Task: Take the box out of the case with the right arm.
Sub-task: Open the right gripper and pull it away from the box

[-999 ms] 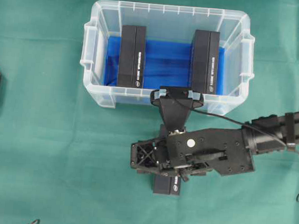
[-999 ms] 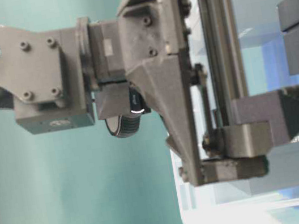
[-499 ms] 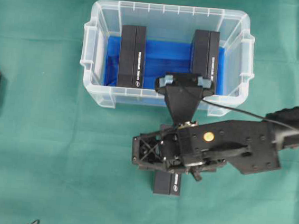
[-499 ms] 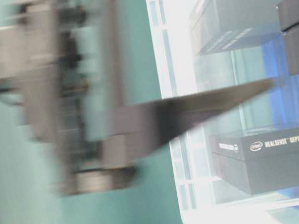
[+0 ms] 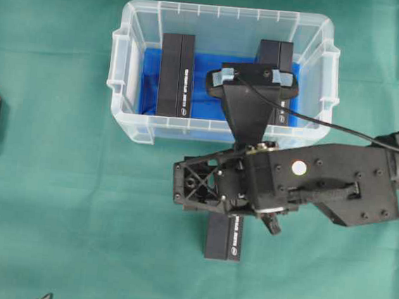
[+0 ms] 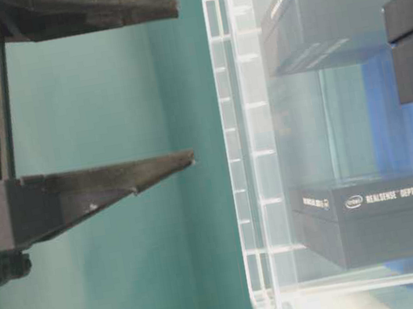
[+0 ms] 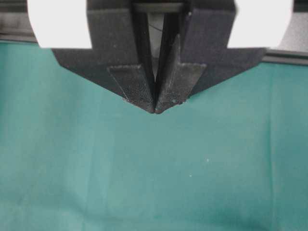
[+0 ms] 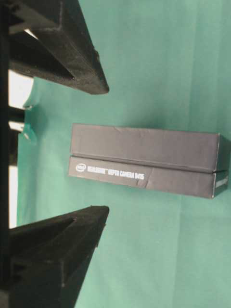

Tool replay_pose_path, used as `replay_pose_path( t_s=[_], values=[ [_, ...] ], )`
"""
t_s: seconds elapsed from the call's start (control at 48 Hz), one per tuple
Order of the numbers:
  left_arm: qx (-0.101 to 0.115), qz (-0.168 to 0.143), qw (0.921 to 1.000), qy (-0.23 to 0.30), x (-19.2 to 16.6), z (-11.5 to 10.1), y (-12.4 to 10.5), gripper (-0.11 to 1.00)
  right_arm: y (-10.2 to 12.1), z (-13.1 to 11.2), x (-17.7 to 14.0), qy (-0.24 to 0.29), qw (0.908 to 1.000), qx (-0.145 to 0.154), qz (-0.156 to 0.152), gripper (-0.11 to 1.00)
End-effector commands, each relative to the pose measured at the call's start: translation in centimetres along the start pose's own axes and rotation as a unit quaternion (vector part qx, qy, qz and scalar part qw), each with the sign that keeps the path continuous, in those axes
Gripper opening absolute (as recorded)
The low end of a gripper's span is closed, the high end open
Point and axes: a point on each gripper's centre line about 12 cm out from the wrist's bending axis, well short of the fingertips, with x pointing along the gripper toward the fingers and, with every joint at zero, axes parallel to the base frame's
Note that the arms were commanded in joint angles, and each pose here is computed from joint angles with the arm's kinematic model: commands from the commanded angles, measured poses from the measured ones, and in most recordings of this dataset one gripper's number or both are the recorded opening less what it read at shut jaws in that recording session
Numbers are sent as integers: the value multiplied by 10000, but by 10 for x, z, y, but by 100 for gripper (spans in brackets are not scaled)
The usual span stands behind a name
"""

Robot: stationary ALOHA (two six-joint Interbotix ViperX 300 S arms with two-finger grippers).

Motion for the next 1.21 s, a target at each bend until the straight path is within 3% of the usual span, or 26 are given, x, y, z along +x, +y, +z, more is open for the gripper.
replay_pose_path(
  t_s=[0.0, 0.375, 0.666, 0.999, 1.186],
  values=[
    [-30, 2, 9999, -139, -7, 5, 1, 0, -4, 5, -23, 60, 9996, -16, 260, 92],
    [-38, 2, 9999, -162, -9, 4, 1, 0, -47, 11, -28, 68, 9998, 30, 163, 92],
    [-31, -2, 9998, -185, -10, 3, 2, 0, -108, 18, -35, 63, 9999, 72, 56, 90],
    [-22, 7, 9998, -178, -9, 3, 2, 0, -187, 17, -43, 169, 9997, 106, 146, 90],
    [-22, 9, 9999, -163, -8, 3, 2, 0, -207, 22, -46, 201, 9995, 95, 228, 89]
  ],
)
